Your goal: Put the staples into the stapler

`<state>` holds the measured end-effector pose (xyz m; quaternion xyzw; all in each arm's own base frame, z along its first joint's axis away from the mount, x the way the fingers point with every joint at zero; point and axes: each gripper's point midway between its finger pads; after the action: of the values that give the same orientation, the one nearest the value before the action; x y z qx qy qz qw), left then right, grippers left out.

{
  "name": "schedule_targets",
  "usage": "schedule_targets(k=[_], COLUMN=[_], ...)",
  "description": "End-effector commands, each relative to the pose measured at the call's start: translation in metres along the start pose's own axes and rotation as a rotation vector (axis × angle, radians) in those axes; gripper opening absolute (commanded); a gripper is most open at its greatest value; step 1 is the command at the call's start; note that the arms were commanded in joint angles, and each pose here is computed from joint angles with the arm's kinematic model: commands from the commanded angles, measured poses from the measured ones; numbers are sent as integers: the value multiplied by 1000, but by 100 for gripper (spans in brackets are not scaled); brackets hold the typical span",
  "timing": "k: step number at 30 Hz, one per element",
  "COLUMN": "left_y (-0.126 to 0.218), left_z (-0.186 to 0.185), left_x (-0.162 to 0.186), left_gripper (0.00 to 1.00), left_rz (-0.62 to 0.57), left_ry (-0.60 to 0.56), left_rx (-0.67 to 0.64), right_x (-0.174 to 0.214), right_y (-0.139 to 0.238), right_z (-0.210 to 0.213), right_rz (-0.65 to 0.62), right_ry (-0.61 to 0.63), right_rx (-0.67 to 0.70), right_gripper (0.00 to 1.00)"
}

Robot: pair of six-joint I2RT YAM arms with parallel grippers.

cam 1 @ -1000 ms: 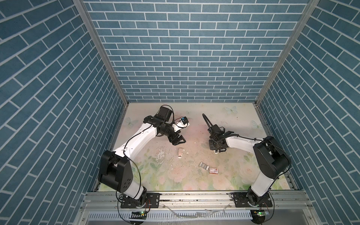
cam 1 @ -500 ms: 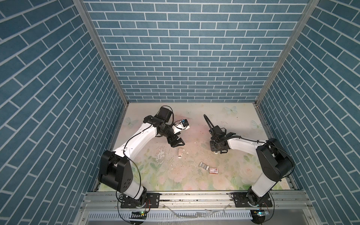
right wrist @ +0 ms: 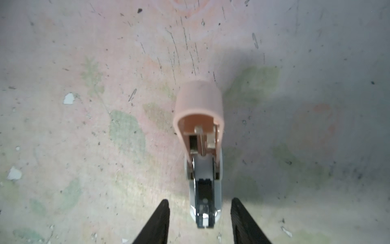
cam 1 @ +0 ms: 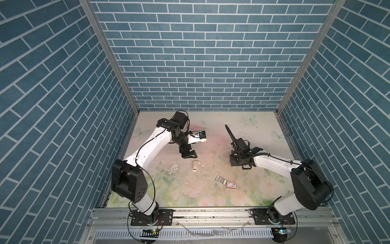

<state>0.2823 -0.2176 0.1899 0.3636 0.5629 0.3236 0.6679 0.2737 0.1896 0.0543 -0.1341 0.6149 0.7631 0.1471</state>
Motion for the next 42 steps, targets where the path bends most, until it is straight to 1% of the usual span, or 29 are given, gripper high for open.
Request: schedule_targets(k=[1, 6, 9, 12, 15, 17, 21, 27, 30, 36, 42], left_y=[-5, -22, -35, -53, -69, -76, -90, -104, -107, -115, -129], left_z=[-17, -19, -16, -16, -22, -23, -18, -20, -22, -31, -32], left_x=[13, 26, 27, 29, 35, 37, 41, 56, 62, 76, 81], left_gripper=[93, 93, 92, 92, 90, 90, 87, 84, 84, 78, 74], left_rz=[139, 281, 316, 337, 362, 361, 372, 405, 415, 435, 425], left_ry=[-176, -456, -610, -775, -928, -992, -1104, -1224, -1243, -1281, -1313], left_rx=[85, 118, 121, 114, 155, 169, 203, 273, 305, 347, 318], right_x=[9, 28, 40, 53, 63, 68, 74, 79, 79, 79, 78], right_y=[27, 63, 74, 76, 75, 75, 74, 71, 69, 67, 65], right_z=[-1, -17, -27, -37, -47, -51, -59, -63, -63, -62, -61], right_rz=[-9, -46, -63, -76, -91, -102, -119, -113, -110, -106, -103], right_ry=[-37, -117, -177, -234, -285, -313, -350, -357, -353, -349, -352], right_rx=[-41, -89, -110, -128, -136, -143, -149, -138, -133, -127, -131], right_gripper=[48, 47, 47, 46, 46, 46, 46, 46, 46, 46, 45])
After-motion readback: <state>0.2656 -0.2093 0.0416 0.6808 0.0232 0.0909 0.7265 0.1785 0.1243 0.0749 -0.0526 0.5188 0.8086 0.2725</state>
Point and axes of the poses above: each gripper's point midway between its finger pads, its own y axis back along the fingers, its own z axis along the line the jaws close on, x = y × z, and after that the axes turned 13 degrees about -y, right-handed
